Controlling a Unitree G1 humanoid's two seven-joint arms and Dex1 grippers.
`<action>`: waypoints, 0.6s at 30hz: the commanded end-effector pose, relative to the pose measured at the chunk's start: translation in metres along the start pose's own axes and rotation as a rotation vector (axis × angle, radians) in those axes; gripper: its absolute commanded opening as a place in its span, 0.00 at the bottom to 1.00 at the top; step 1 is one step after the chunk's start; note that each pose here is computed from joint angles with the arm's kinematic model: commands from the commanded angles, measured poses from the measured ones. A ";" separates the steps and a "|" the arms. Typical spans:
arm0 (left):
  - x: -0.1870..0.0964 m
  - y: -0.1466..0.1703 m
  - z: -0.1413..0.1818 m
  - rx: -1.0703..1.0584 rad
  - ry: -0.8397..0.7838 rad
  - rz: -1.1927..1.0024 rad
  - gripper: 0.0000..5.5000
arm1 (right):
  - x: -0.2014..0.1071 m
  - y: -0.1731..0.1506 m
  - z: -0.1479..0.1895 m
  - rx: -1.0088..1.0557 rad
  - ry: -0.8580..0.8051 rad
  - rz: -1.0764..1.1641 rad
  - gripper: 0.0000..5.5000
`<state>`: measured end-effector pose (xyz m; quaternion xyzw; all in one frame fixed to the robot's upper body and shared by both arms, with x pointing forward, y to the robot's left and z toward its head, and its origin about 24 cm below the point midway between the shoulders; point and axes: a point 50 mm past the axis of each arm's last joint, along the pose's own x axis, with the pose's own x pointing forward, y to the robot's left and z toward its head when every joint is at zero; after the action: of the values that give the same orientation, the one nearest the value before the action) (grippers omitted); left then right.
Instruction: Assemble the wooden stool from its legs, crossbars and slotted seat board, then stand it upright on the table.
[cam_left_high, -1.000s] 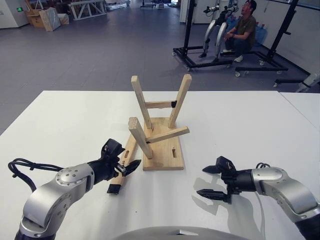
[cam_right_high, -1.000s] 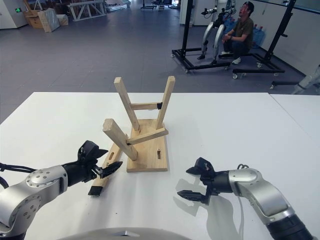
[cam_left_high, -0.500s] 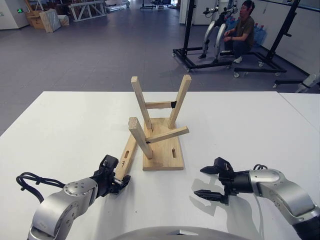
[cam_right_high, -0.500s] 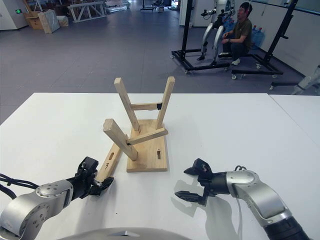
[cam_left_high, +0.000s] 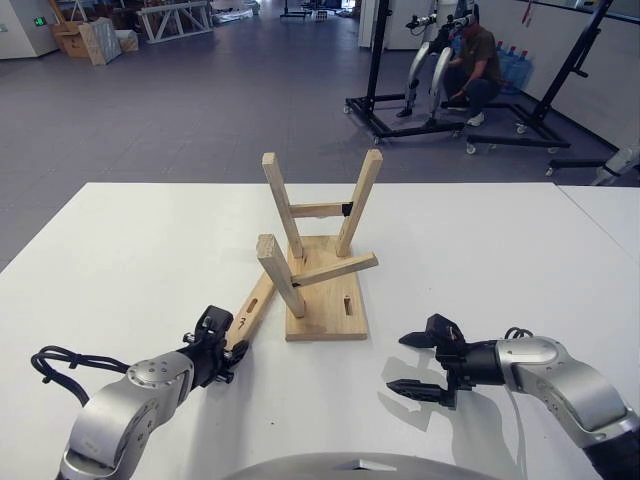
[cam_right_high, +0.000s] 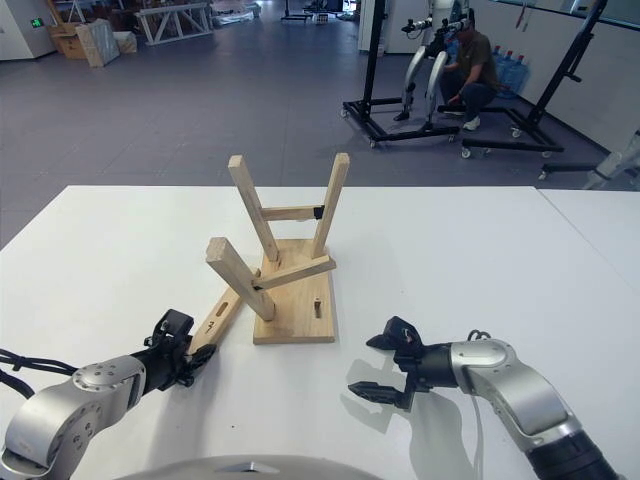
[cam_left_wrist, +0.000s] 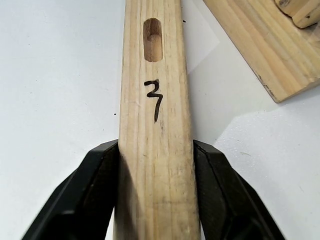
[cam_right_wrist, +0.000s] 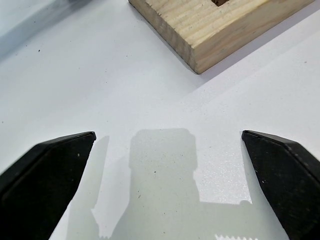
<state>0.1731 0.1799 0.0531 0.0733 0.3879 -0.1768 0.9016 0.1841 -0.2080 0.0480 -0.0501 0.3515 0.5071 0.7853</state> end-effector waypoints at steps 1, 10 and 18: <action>0.002 0.007 0.001 -0.017 -0.005 0.029 0.37 | 0.002 -0.001 -0.006 0.032 0.026 -0.005 0.98; -0.020 0.074 0.048 -0.109 -0.239 0.179 0.37 | -0.007 -0.012 0.000 0.048 -0.018 -0.050 0.98; -0.126 0.086 0.168 -0.009 -1.006 -0.318 0.37 | -0.122 -0.065 0.119 0.070 -0.597 -0.174 0.98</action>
<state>0.2426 0.2535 0.2267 -0.0837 -0.0268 -0.2576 0.9623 0.2537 -0.2718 0.1427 0.0718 0.1930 0.4125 0.8874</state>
